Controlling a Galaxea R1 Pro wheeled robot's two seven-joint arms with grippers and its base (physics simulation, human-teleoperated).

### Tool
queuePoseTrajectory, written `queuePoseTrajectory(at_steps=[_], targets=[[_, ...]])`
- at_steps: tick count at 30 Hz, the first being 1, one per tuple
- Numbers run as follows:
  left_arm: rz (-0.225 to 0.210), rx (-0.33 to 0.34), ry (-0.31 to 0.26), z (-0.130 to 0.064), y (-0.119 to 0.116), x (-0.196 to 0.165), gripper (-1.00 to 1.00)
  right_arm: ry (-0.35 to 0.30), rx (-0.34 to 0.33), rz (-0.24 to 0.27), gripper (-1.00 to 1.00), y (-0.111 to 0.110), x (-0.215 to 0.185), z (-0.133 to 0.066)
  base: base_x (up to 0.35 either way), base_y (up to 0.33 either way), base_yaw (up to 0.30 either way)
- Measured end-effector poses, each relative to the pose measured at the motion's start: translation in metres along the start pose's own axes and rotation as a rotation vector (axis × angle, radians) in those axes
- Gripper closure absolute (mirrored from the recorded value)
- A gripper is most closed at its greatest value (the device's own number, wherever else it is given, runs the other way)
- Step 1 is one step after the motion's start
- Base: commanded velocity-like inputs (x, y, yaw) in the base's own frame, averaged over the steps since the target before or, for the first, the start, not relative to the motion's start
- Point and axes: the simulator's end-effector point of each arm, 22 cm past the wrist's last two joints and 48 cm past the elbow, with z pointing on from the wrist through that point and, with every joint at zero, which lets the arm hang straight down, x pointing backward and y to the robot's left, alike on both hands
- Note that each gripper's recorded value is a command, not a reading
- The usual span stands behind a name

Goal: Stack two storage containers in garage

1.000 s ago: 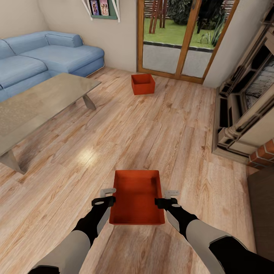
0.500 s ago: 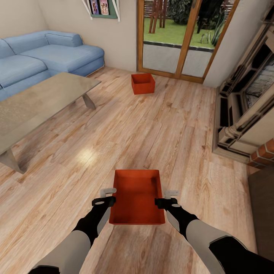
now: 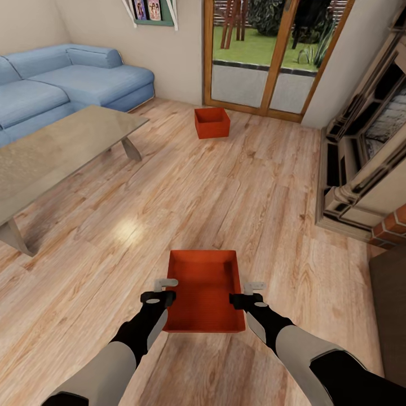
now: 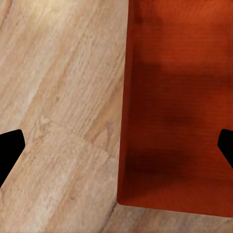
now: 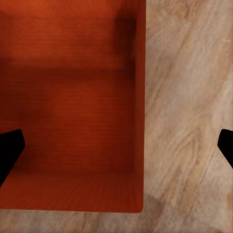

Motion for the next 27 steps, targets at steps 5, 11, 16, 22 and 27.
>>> queuePoseTrajectory(at_steps=[5,11,16,22,27], targets=[[0.002,-0.002,-0.001,0.000,0.000,0.000,-1.00,0.005,0.001,0.000,-1.00,0.000,0.001,0.000,0.000,0.000,0.000],[0.002,-0.002,-0.003,0.000,0.000,0.000,-1.00,0.003,0.002,0.000,-1.00,-0.001,0.001,0.000,0.000,0.000,0.000],[0.001,-0.002,-0.004,0.000,0.001,-0.001,-1.00,0.001,0.002,0.001,-1.00,-0.001,0.000,0.000,0.000,0.000,0.000],[0.001,0.001,-0.006,0.008,-0.001,0.004,-1.00,0.001,0.002,0.001,-1.00,-0.001,0.005,0.008,0.000,0.000,0.000],[0.000,0.002,-0.006,0.016,-0.002,0.009,-1.00,0.001,0.002,0.001,-1.00,-0.001,0.011,0.016,0.000,0.000,0.000]])
